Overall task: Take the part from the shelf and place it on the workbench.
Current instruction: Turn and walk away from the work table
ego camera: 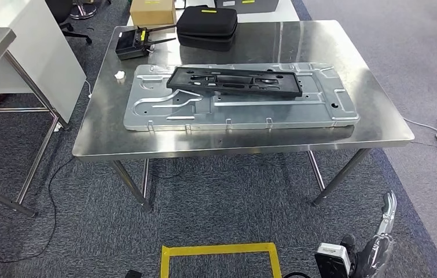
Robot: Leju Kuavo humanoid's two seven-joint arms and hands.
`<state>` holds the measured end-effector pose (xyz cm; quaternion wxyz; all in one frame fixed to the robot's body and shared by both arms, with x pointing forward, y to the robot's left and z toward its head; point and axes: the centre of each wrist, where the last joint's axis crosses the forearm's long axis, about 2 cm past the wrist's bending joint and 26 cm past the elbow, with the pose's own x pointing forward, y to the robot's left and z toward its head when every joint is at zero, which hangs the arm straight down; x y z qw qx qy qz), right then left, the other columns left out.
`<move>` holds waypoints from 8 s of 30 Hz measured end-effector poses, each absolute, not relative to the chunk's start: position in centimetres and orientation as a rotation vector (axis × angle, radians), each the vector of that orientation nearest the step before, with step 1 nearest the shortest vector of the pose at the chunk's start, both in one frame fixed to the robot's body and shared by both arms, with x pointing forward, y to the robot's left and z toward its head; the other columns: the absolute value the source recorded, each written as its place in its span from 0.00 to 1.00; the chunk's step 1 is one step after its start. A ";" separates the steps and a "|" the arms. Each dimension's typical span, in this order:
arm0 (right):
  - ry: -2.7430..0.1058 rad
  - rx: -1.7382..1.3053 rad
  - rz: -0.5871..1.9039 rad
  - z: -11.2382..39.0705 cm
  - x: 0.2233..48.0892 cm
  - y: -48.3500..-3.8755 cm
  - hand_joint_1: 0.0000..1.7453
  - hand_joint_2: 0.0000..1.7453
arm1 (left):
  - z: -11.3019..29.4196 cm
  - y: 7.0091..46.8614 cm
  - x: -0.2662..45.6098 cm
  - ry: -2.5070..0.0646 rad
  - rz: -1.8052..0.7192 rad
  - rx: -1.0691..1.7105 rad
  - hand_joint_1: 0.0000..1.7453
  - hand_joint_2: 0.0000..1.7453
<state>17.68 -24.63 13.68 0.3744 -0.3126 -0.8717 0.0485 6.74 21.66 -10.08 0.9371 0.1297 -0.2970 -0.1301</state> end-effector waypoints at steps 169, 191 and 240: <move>-0.434 -0.347 -0.281 -10.6 4.6 -23.4 0.00 0.00 | -10.3 21.4 4.9 -0.505 -0.148 0.310 0.00 0.00; -0.411 -0.294 -0.229 -10.6 4.2 -22.8 0.00 0.00 | -10.2 20.9 5.4 -0.559 -0.124 0.269 0.00 0.00; -0.427 -0.256 -0.157 -10.5 4.9 -22.2 0.00 0.00 | -10.4 22.0 5.3 -0.588 -0.112 0.261 0.00 0.00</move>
